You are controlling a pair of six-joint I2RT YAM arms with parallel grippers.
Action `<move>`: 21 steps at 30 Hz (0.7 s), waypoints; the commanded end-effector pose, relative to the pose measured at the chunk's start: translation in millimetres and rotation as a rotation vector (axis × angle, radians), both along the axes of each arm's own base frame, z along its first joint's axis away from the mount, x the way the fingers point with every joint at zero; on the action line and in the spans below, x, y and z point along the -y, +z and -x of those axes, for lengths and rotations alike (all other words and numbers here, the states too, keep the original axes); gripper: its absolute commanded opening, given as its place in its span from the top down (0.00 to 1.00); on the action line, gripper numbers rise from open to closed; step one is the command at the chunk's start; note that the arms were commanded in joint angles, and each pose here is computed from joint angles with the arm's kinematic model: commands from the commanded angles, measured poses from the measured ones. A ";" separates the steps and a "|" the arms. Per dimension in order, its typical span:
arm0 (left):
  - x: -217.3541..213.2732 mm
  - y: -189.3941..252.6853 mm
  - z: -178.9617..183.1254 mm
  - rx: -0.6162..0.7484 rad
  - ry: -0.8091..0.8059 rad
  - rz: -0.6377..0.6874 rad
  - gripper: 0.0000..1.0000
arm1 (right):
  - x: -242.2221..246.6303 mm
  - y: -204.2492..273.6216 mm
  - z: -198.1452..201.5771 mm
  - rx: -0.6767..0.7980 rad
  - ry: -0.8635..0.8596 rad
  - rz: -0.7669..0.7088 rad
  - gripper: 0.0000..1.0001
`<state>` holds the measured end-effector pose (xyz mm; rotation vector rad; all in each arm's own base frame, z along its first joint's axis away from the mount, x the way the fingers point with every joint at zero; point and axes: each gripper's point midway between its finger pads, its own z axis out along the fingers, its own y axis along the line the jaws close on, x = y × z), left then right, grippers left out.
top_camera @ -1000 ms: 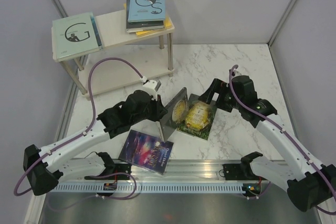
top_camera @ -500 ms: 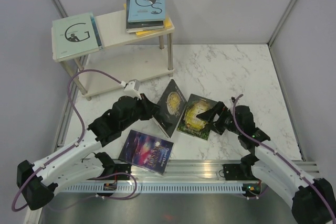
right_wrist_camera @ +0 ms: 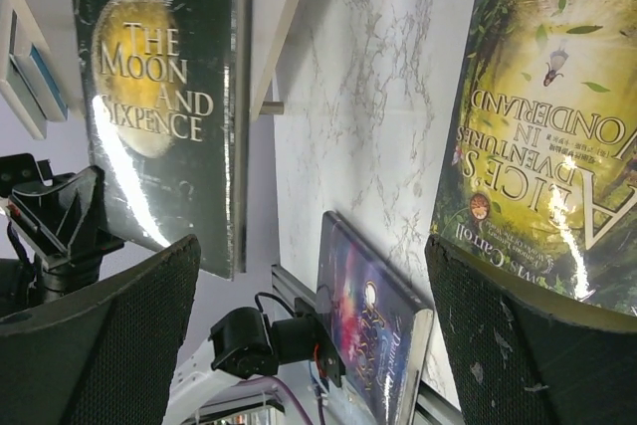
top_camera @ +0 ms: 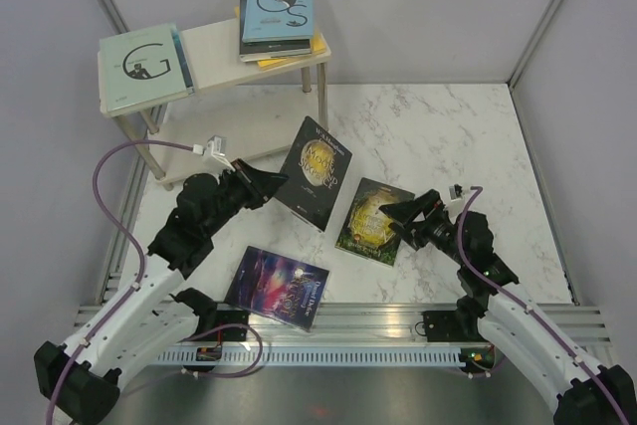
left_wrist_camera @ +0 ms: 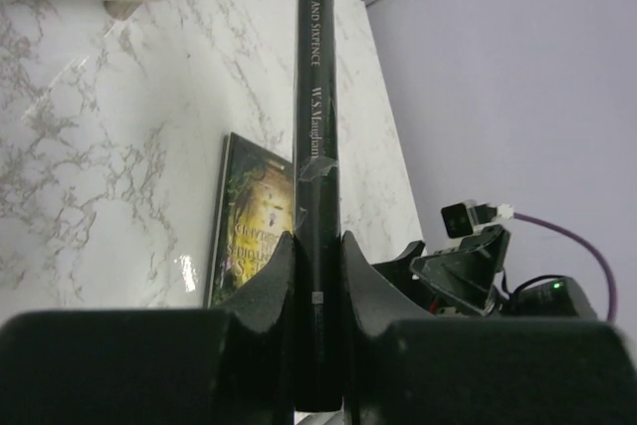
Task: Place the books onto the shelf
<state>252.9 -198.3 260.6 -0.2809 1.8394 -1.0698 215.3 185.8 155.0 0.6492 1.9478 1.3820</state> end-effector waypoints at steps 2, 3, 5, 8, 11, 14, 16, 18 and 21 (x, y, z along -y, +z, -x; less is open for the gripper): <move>-1.5 126.2 22.2 0.287 -0.133 0.248 0.98 | 4.3 1.7 -3.0 0.018 -0.035 -0.013 0.04; -7.3 132.1 19.8 0.285 -0.124 0.272 0.98 | 4.8 -0.4 -3.0 0.010 -0.038 -0.013 0.04; -6.7 143.0 24.8 0.289 -0.166 0.315 0.98 | 5.3 -1.8 -2.8 0.007 -0.042 -0.012 0.04; -9.3 161.7 27.7 0.312 -0.204 0.367 0.98 | 6.0 -4.3 -2.1 0.002 -0.042 -0.006 0.04; -12.9 174.3 27.7 0.328 -0.230 0.393 0.98 | 7.2 -6.5 -1.3 -0.003 -0.045 0.005 0.04; -20.7 193.1 29.0 0.373 -0.234 0.400 0.98 | 9.0 -8.1 -0.5 -0.002 -0.050 0.016 0.04; -28.1 199.8 25.7 0.388 -0.219 0.390 0.98 | 10.2 -10.2 0.9 -0.004 -0.052 0.024 0.04; -37.8 214.8 25.2 0.415 -0.211 0.387 0.98 | 11.5 -12.3 2.0 -0.008 -0.055 0.031 0.04; -52.9 233.7 21.1 0.439 -0.191 0.404 0.98 | 12.1 -14.1 3.3 -0.009 -0.054 0.037 0.04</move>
